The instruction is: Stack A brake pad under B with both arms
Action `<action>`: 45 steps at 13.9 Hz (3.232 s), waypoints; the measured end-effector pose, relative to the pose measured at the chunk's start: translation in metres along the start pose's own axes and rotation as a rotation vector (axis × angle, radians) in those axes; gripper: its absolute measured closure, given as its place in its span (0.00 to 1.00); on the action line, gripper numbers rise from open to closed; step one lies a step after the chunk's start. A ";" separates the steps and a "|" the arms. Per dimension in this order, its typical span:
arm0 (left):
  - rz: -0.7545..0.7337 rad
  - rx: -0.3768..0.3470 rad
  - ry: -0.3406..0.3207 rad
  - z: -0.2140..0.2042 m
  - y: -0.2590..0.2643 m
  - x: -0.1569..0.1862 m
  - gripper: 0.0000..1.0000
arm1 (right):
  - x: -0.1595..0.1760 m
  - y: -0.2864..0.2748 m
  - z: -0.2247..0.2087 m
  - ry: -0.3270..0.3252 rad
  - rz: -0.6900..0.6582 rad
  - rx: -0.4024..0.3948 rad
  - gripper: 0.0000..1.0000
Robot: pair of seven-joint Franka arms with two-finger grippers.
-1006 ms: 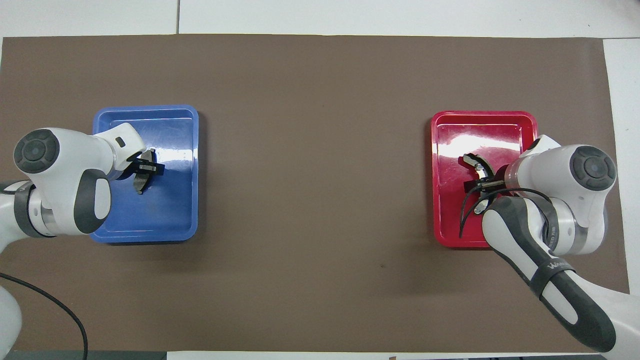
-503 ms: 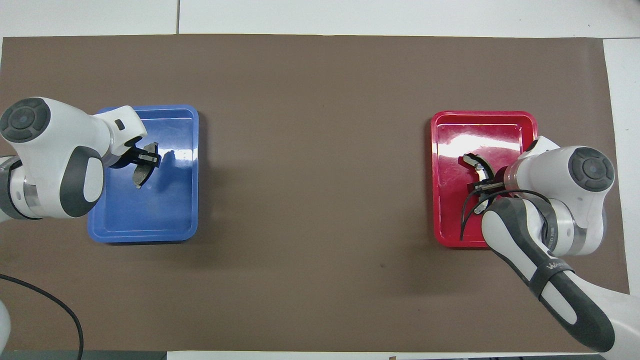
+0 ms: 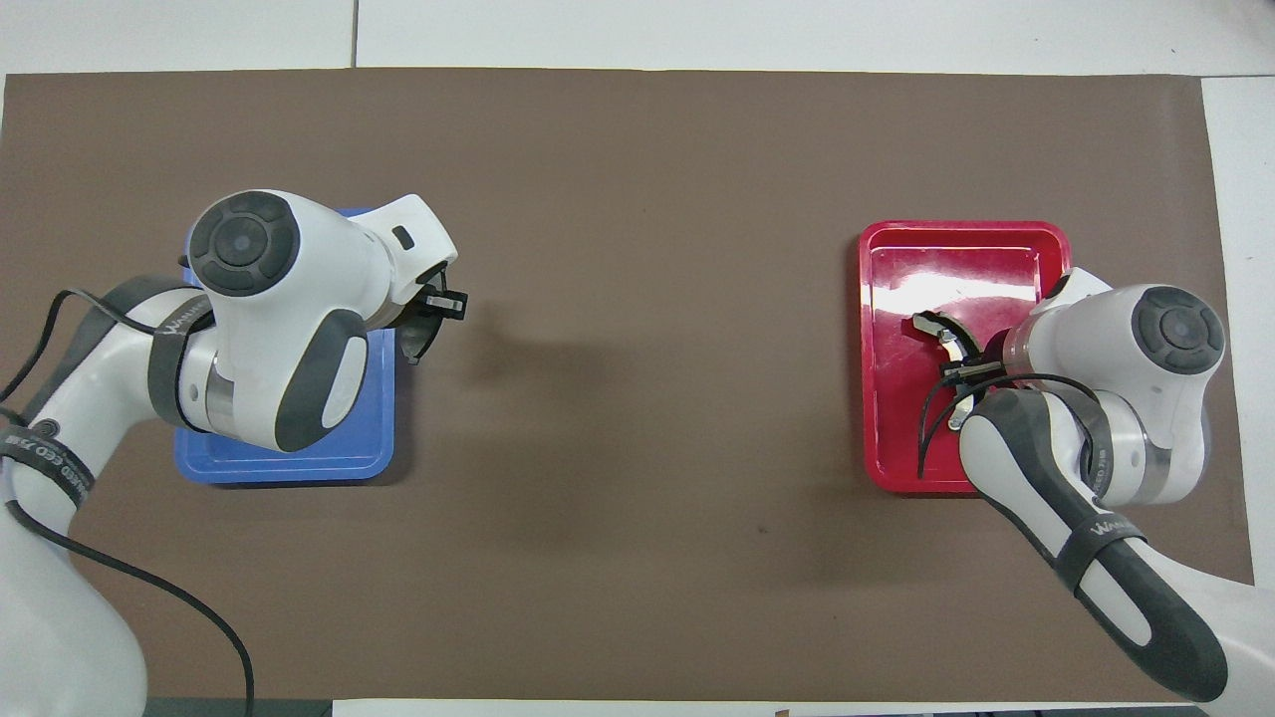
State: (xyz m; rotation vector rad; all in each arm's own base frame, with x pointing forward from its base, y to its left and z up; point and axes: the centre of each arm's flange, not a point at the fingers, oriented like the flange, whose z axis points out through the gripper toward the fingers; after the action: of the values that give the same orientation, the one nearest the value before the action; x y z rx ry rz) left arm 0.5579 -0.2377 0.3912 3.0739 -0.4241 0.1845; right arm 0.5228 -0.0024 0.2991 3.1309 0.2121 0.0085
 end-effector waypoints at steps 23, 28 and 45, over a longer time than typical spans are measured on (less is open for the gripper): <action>-0.254 -0.048 0.032 0.082 0.155 -0.021 0.35 | 0.030 -0.089 -0.136 -0.069 0.214 0.004 0.56; -0.276 -0.039 0.019 0.071 0.151 -0.019 0.25 | 0.035 -0.123 -0.136 -0.043 0.207 0.012 0.56; 0.039 -0.004 -0.179 -0.151 -0.230 -0.044 0.01 | 0.102 -0.386 -0.035 0.028 -0.153 0.083 0.56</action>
State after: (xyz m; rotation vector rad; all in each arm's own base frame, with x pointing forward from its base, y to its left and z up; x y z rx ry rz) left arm 0.5615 0.0030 0.5316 3.0916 -0.4909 -0.0913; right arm 0.5720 0.3939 0.3334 3.1887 0.4627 0.0441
